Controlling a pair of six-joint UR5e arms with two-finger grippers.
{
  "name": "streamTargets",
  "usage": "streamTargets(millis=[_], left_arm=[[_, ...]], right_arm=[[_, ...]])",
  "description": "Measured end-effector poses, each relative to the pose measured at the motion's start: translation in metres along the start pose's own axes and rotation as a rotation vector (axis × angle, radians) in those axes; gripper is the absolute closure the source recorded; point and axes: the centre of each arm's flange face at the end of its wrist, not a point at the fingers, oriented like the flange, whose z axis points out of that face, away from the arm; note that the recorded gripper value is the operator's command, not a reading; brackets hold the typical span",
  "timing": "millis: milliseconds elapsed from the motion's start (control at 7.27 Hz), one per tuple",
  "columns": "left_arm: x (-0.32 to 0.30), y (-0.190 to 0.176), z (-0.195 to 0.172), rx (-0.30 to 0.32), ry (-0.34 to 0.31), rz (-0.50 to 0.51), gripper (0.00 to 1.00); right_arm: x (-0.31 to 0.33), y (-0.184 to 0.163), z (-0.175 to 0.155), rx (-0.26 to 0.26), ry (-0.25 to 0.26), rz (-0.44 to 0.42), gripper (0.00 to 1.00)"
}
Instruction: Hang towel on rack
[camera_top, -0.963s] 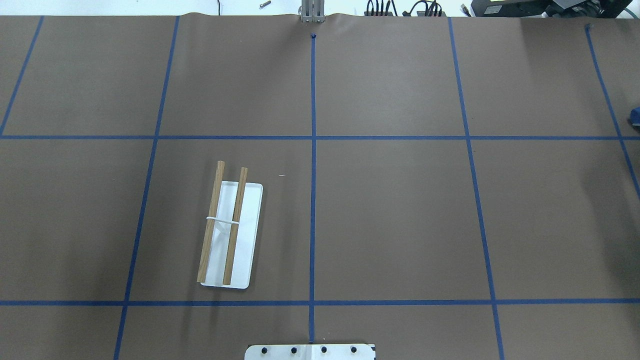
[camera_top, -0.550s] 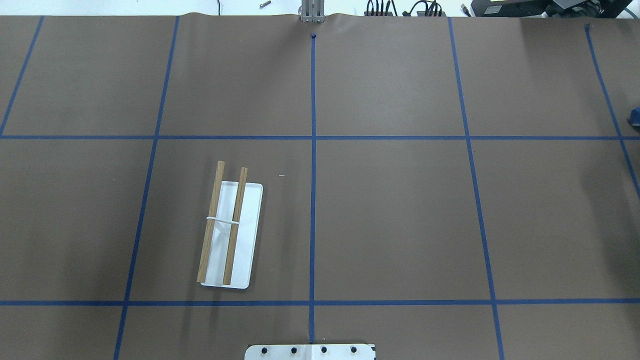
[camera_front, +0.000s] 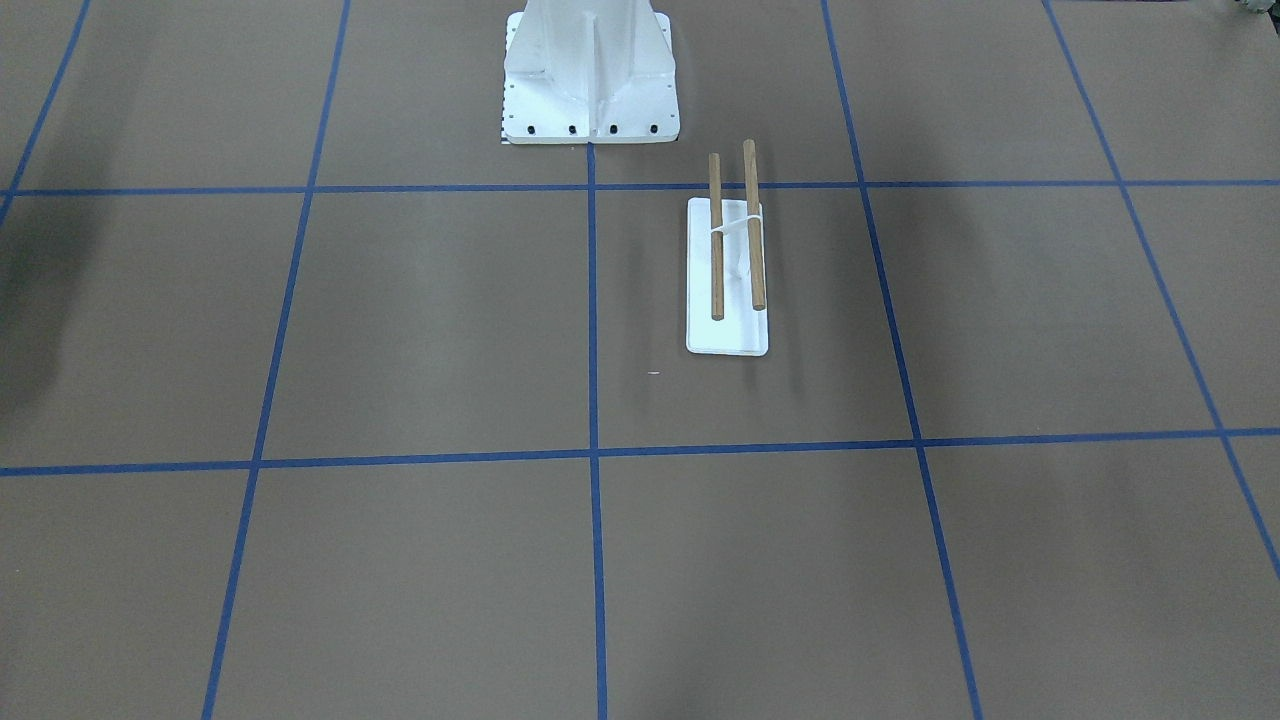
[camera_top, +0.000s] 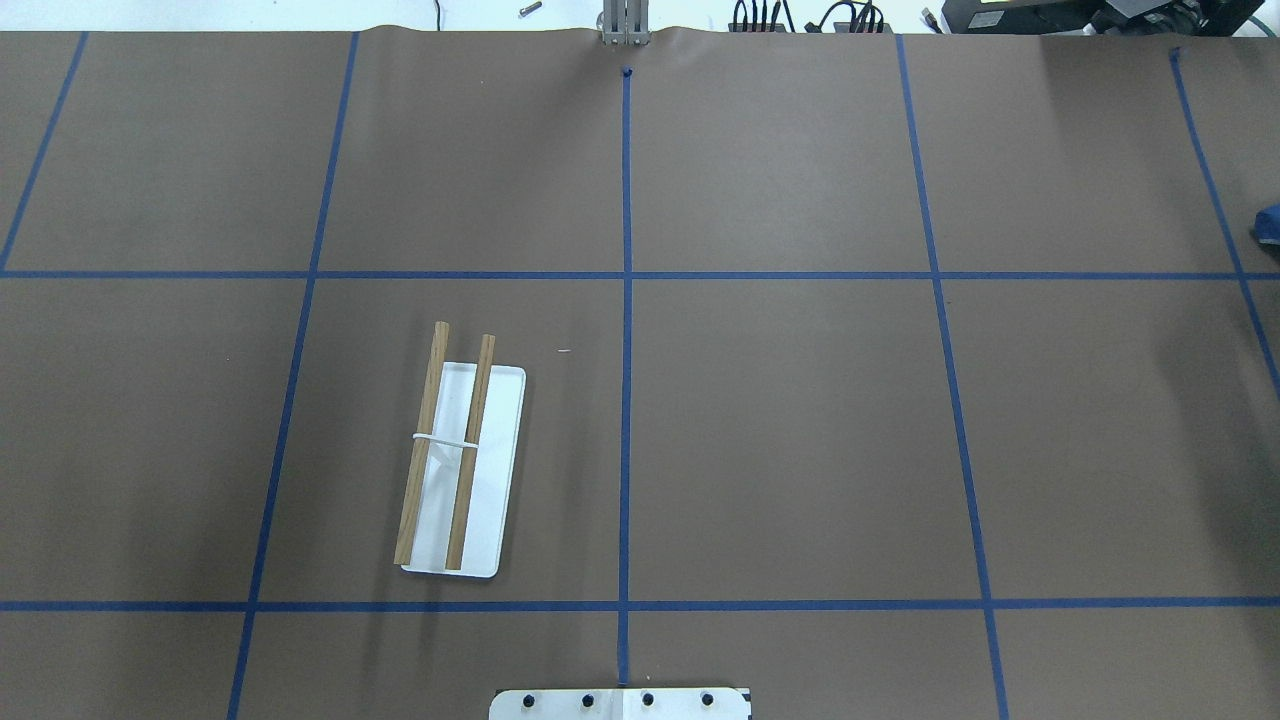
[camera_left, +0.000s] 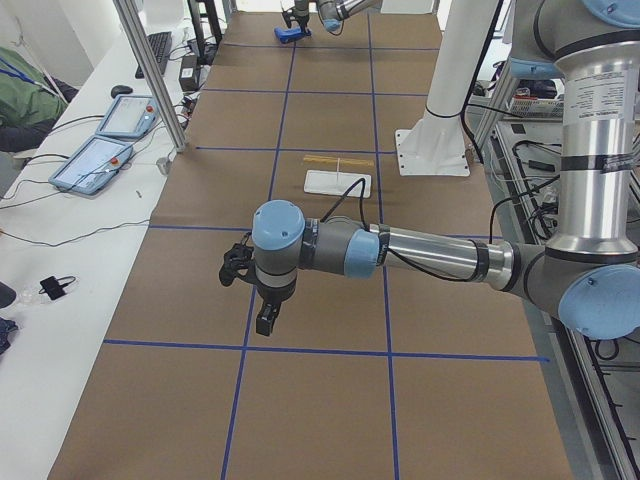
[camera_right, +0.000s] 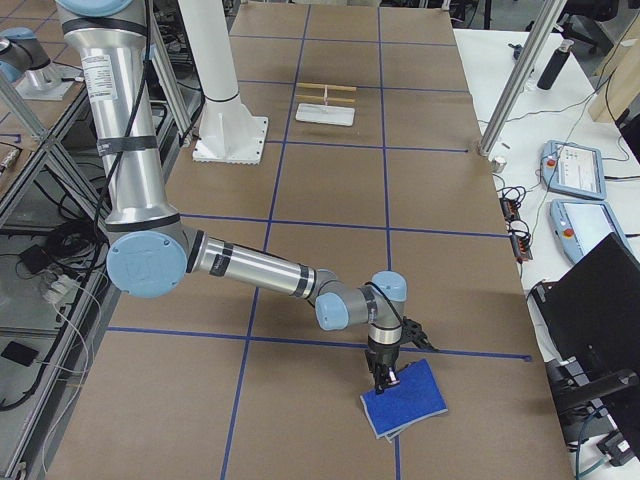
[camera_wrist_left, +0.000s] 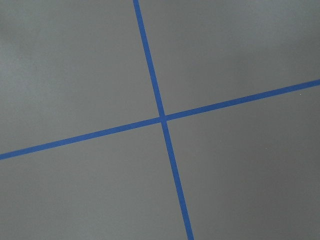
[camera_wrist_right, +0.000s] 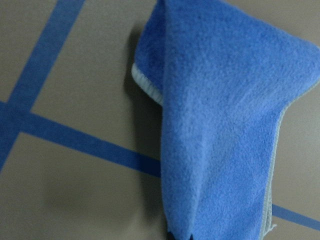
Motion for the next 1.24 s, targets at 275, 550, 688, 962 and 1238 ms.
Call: streamTargets(millis=[275, 550, 688, 962, 1238], left_arm=[[0.0, 0.0, 0.0, 0.001, 0.0, 0.0, 0.01], [0.001, -0.001, -0.001, 0.003, 0.0, 0.002, 0.01], [0.002, -0.001, -0.002, 0.005, -0.001, 0.004, 0.01], [0.006, -0.007, -0.005, 0.015, -0.001, 0.019, 0.01], [0.018, -0.024, -0.008, 0.049, -0.002, 0.071, 0.01]], right_arm=[[0.014, -0.009, -0.017, 0.033, -0.03, 0.029, 1.0], [0.037, -0.015, -0.04, 0.082, -0.114, 0.081, 1.0], [0.043, -0.018, -0.053, 0.112, -0.149, 0.098, 1.0], [0.045, -0.029, -0.091, 0.183, -0.185, 0.102, 1.0], [0.033, -0.048, -0.149, 0.255, -0.189, 0.07, 1.0]])
